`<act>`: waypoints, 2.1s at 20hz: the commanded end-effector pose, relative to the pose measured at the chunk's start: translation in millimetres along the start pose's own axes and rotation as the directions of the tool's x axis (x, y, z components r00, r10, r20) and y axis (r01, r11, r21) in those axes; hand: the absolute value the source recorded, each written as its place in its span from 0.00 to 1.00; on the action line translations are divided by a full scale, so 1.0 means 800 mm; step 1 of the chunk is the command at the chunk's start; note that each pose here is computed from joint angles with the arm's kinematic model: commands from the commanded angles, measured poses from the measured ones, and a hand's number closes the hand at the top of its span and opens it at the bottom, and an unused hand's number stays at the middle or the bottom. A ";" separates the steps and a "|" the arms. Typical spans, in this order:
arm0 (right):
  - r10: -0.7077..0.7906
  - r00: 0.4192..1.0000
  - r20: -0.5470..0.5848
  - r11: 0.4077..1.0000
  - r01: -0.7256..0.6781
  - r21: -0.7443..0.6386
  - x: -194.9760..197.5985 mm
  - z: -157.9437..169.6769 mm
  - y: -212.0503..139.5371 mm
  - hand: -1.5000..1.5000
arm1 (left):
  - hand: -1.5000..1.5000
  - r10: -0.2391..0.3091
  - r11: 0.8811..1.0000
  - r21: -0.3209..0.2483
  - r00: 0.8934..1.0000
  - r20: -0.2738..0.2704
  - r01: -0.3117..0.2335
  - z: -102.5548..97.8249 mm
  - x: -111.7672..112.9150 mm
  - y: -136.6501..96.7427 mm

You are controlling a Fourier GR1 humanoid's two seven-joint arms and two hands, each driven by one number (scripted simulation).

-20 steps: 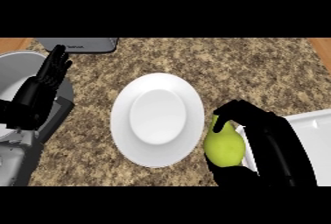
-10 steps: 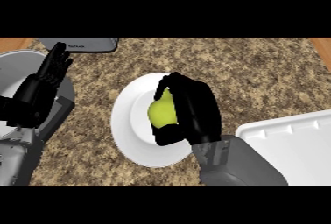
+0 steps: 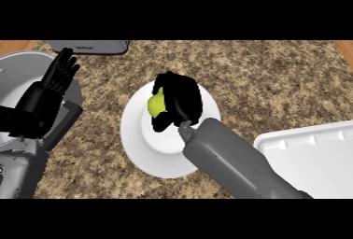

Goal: Pick the pear from the tray and place it in the plate

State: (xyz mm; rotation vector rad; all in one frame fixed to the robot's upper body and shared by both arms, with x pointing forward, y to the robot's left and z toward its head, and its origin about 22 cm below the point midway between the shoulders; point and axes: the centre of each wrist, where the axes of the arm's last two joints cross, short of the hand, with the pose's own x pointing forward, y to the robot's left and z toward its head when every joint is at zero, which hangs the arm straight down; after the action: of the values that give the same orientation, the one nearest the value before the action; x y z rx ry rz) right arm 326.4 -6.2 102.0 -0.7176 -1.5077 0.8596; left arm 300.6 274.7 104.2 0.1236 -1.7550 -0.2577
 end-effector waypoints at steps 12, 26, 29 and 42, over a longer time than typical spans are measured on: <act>-0.327 0.945 -0.012 0.943 0.326 -0.068 -0.023 -0.027 0.041 0.00 | 0.50 0.027 0.999 -0.025 0.999 0.022 -0.026 -0.012 0.005 -0.021; -0.649 0.760 0.038 0.734 0.638 -0.231 -0.063 -0.029 -0.010 0.00 | 0.50 0.009 1.000 0.025 1.000 -0.016 -0.008 -0.001 0.000 0.007; -0.674 0.737 0.056 0.703 0.663 -0.258 -0.112 -0.019 -0.025 0.00 | 0.50 -0.005 0.999 0.035 1.000 -0.005 0.005 -0.003 -0.014 0.021; -0.633 0.769 0.092 0.741 0.636 -0.217 -0.260 0.089 -0.122 0.00 | 0.50 0.006 0.999 0.035 1.000 -0.017 -0.005 -0.005 -0.010 0.011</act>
State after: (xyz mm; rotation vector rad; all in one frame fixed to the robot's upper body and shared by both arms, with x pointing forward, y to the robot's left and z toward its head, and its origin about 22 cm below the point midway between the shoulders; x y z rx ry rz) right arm 308.5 -213.8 64.7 -0.3020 -1.7292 0.1274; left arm 299.6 286.9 100.2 0.1467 -1.7410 -0.2279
